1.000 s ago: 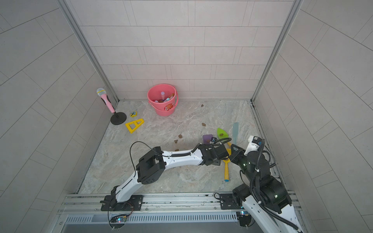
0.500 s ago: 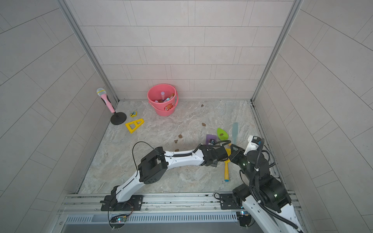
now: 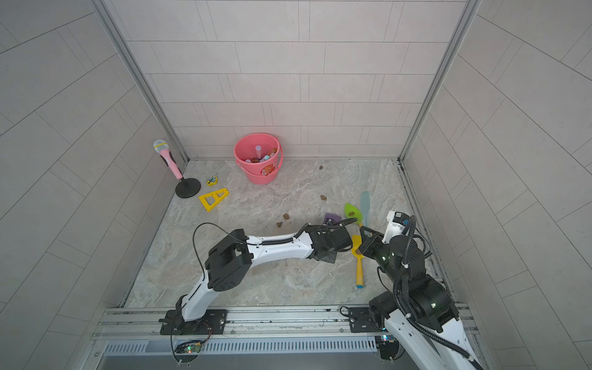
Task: Brush the soil off the hand trowel and place it into the bucket
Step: Pick up the hand trowel from the center of the board, then brush off the soil from the hand trowel.
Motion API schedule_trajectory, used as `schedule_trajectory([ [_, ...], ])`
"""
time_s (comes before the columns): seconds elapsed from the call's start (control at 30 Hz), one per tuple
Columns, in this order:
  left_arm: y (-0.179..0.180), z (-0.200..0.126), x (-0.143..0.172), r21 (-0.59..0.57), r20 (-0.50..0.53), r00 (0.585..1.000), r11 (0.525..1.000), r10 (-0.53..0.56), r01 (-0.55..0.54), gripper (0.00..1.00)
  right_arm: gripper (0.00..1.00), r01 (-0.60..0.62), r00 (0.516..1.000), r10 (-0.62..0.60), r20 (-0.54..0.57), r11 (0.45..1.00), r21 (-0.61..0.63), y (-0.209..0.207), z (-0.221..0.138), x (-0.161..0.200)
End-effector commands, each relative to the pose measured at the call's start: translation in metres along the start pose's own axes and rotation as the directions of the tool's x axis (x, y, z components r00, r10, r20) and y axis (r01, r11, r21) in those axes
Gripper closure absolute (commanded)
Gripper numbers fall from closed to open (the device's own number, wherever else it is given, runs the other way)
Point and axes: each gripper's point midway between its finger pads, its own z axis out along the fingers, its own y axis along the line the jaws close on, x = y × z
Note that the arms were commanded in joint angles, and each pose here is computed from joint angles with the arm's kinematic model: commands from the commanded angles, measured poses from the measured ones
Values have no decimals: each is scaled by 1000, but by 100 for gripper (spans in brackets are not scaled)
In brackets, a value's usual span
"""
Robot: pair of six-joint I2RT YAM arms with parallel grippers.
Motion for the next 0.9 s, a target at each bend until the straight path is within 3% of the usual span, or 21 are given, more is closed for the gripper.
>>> schedule_trajectory([
  [0.0,29,-45,-26,34,68,997,999,-40,37,100,100,-38,999,30,-45,983,-179,35,10,4],
  [0.13,66,-74,-31,61,95,994,997,-47,41,100,100,-103,992,79,-95,955,-280,56,21,6],
  [0.43,138,-121,-8,-22,140,983,993,121,-119,100,100,-194,951,47,-306,861,-471,104,42,23],
  [0.63,158,-138,20,-10,126,956,964,265,-266,100,100,-300,847,7,-532,833,-466,112,60,62],
  [0.87,182,-147,54,-28,6,937,937,350,-349,100,100,-285,744,-81,-663,859,-426,110,69,111],
])
